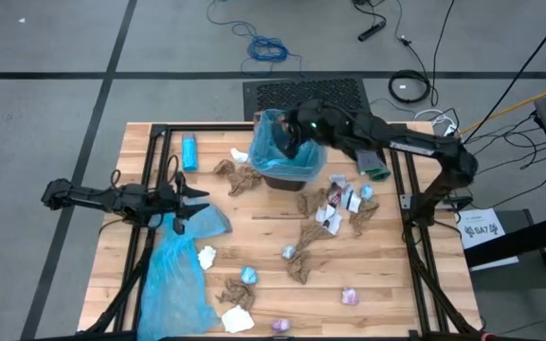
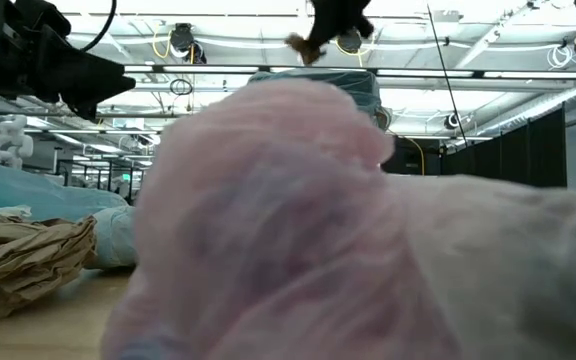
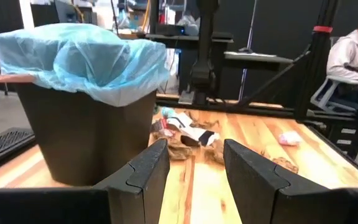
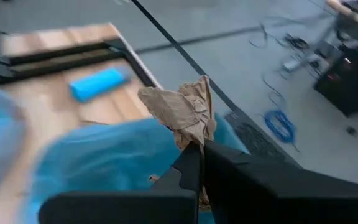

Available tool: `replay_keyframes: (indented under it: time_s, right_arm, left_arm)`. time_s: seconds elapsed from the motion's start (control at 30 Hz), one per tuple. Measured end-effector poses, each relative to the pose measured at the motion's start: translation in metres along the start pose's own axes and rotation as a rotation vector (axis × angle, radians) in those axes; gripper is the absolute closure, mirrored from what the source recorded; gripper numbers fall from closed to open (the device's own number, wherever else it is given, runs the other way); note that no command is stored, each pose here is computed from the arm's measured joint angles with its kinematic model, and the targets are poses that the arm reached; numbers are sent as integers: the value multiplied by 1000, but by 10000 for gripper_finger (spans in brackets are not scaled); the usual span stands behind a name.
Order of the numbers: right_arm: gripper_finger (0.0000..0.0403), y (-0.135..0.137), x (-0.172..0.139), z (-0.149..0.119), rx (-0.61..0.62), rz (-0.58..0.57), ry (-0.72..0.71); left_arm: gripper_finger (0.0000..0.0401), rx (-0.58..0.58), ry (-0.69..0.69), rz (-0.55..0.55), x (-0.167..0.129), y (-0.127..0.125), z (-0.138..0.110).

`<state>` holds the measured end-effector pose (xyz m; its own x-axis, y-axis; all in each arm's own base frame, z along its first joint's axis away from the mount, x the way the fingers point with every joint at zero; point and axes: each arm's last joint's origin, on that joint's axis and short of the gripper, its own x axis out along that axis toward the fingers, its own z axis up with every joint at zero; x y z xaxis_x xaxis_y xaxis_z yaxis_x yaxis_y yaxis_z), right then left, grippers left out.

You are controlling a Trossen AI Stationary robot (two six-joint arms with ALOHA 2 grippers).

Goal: Place trash/remove bag and relplace
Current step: Put the brown paper into the trash bin

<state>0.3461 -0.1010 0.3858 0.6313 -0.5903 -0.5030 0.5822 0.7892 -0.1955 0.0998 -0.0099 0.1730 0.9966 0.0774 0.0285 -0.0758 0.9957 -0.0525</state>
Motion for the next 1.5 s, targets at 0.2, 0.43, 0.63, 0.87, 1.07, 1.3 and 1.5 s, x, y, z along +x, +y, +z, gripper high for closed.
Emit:
replay_keyframes:
  time_s: [0.2, 0.43, 0.63, 0.87, 1.07, 1.3, 1.5]
  right_arm:
    - [375, -3, 36, -13, 8, 76, 103]
    - [305, -2, 56, -27, 1, 75, 205]
    - [252, -1, 57, -29, 14, 77, 224]
    - [225, -5, 30, -38, 30, 64, 363]
    - [233, 7, -23, -32, 16, 59, 324]
    - [238, 31, -87, -43, 10, 11, 322]
    - [238, 64, -130, -65, -5, -18, 344]
  left_arm:
    - [244, 43, 57, 81, -6, 3, 26]
    - [244, 49, 140, 158, -14, 5, 65]
    - [244, 72, 179, 208, -8, 3, 92]
    - [247, 105, 268, 240, 12, -1, 103]
    - [268, 135, 355, 284, 31, -1, 113]
    - [278, 136, 441, 319, 53, 12, 113]
    - [279, 50, 599, 301, 67, 37, 96]
